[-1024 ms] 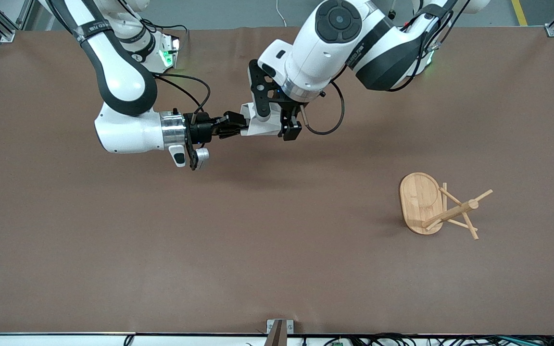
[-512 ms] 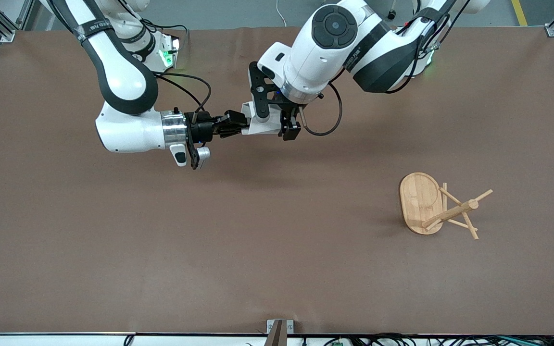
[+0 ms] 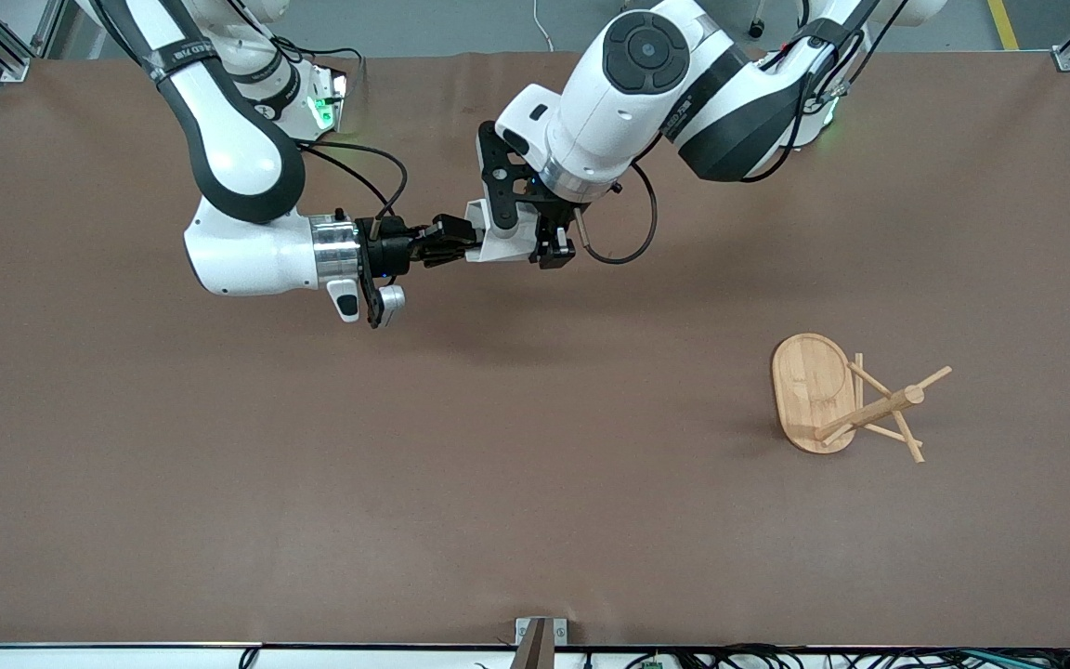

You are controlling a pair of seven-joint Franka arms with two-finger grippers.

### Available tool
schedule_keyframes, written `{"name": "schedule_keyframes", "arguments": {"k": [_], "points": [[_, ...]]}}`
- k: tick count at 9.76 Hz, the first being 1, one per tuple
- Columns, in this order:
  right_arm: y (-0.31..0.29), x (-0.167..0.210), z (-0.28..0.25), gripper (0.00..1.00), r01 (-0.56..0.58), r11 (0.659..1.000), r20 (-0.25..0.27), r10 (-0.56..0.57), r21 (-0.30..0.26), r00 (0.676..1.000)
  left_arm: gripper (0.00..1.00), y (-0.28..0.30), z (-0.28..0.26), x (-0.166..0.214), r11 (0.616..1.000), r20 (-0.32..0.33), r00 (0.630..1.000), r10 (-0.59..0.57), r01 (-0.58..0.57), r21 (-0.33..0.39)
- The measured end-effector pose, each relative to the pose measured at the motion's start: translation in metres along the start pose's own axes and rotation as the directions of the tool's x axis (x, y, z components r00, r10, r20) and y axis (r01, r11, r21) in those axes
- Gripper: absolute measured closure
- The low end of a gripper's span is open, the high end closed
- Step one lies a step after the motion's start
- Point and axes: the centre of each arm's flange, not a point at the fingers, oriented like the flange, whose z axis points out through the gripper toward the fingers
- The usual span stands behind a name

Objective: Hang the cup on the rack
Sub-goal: 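Grasp the cup rim with the left gripper beside the right gripper, then open the right gripper and withdraw it while the left gripper holds the cup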

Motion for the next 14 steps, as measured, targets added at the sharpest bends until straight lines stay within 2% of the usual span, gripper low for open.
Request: {"name": "schedule_keyframes", "arguments": {"k": [3,4,9,10,11,12,14], "points": [[0.0,0.0,0.0,0.93,-0.002,1.0,0.0,0.002,0.0,1.0,0.27,0.0,0.0,0.0,1.0,-0.001,1.0,0.0,0.0,0.001],[-0.001,0.0,0.0,0.86,-0.003,1.0,0.003,0.003,0.005,1.0,0.27,0.0,0.0,0.0,1.0,0.0,1.0,0.0,0.0,0.001],[-0.008,-0.002,-0.006,0.1,0.006,1.0,0.014,-0.006,0.018,1.0,0.27,-0.009,0.0,-0.007,1.0,0.002,1.0,-0.018,0.018,0.002],[-0.009,-0.001,-0.016,0.0,0.008,1.0,0.011,-0.008,0.024,1.0,0.27,-0.011,-0.001,-0.008,1.0,0.002,1.0,-0.022,0.022,0.002],[-0.013,0.0,-0.033,0.0,0.007,1.0,-0.004,-0.007,0.026,1.0,0.27,-0.017,-0.001,-0.013,0.999,0.004,0.999,-0.045,0.045,0.004],[-0.015,0.0,-0.055,0.0,-0.008,1.0,-0.028,0.008,-0.011,1.0,0.27,-0.027,-0.002,-0.022,0.997,0.008,0.997,-0.078,0.078,0.005],[-0.011,-0.004,-0.119,0.0,-0.101,0.981,-0.079,0.089,-0.168,0.993,0.27,-0.048,-0.007,-0.039,0.989,0.012,0.989,-0.148,0.147,0.009]]}}
